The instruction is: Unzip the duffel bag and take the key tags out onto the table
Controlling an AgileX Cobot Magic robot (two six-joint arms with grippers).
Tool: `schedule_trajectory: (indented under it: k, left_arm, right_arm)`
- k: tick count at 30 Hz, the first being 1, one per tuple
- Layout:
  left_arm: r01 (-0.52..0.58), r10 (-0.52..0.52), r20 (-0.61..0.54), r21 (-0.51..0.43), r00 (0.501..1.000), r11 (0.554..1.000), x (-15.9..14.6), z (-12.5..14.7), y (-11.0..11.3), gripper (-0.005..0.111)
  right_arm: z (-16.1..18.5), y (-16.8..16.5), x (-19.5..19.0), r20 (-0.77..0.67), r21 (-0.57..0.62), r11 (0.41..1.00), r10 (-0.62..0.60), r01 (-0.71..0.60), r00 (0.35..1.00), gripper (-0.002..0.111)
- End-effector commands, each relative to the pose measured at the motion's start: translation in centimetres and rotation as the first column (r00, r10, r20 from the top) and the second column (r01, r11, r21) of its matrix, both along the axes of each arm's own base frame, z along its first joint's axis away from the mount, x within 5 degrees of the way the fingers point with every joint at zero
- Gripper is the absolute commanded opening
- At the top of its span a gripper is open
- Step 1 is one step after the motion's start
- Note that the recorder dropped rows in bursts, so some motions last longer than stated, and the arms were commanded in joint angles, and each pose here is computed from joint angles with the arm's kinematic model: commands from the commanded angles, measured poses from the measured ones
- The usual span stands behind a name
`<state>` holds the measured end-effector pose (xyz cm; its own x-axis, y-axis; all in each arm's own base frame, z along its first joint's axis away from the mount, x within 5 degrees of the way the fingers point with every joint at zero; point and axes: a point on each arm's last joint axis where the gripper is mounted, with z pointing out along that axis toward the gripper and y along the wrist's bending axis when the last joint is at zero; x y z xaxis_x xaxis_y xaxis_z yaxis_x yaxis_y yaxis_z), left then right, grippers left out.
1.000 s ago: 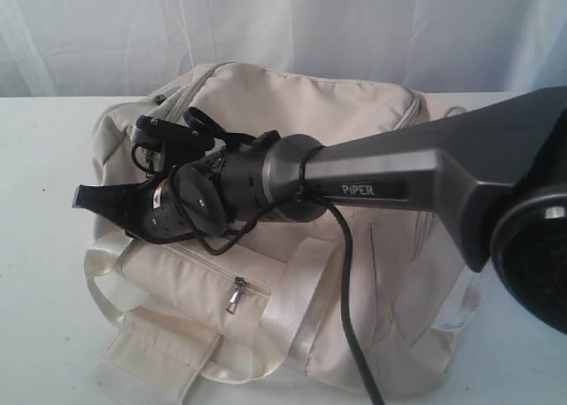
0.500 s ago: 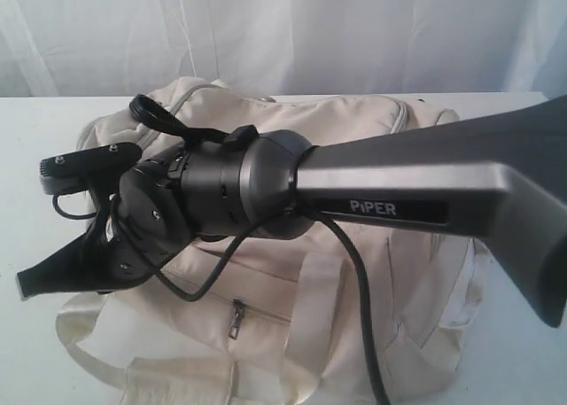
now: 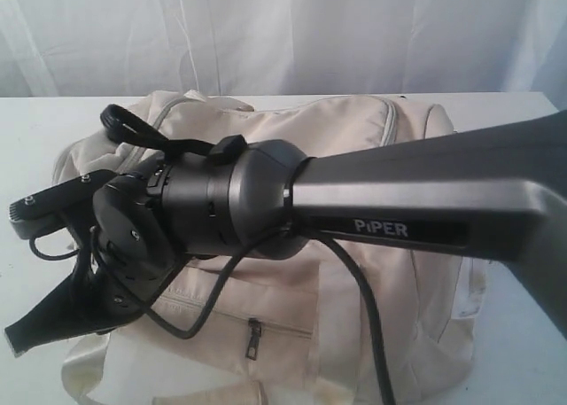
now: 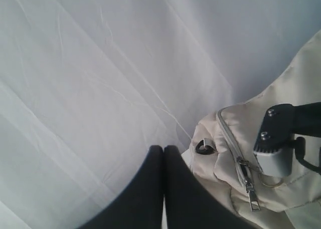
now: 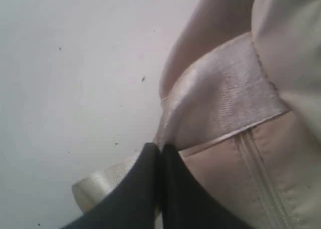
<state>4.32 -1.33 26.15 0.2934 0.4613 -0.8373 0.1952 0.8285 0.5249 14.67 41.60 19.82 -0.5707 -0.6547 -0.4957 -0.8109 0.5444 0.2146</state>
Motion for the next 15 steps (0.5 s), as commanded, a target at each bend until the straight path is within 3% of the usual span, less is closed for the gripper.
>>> schedule_trajectory:
  k: [1,15]
  left_arm:
    - [0.012,-0.012,0.017,-0.015,1.0,1.0,-0.1,0.1,0.0,0.0]
    - [0.013,-0.012,0.016,-0.017,1.0,1.0,-0.1,0.1,0.0,0.0]
  right_arm:
    - [-0.8,-1.2,-1.5,-0.052,-0.09,0.995,0.028,-0.033,0.998,0.0]
    - [-0.1,-3.6,-2.4,-0.086,-0.142,0.989,0.021,-0.033,0.996,0.0]
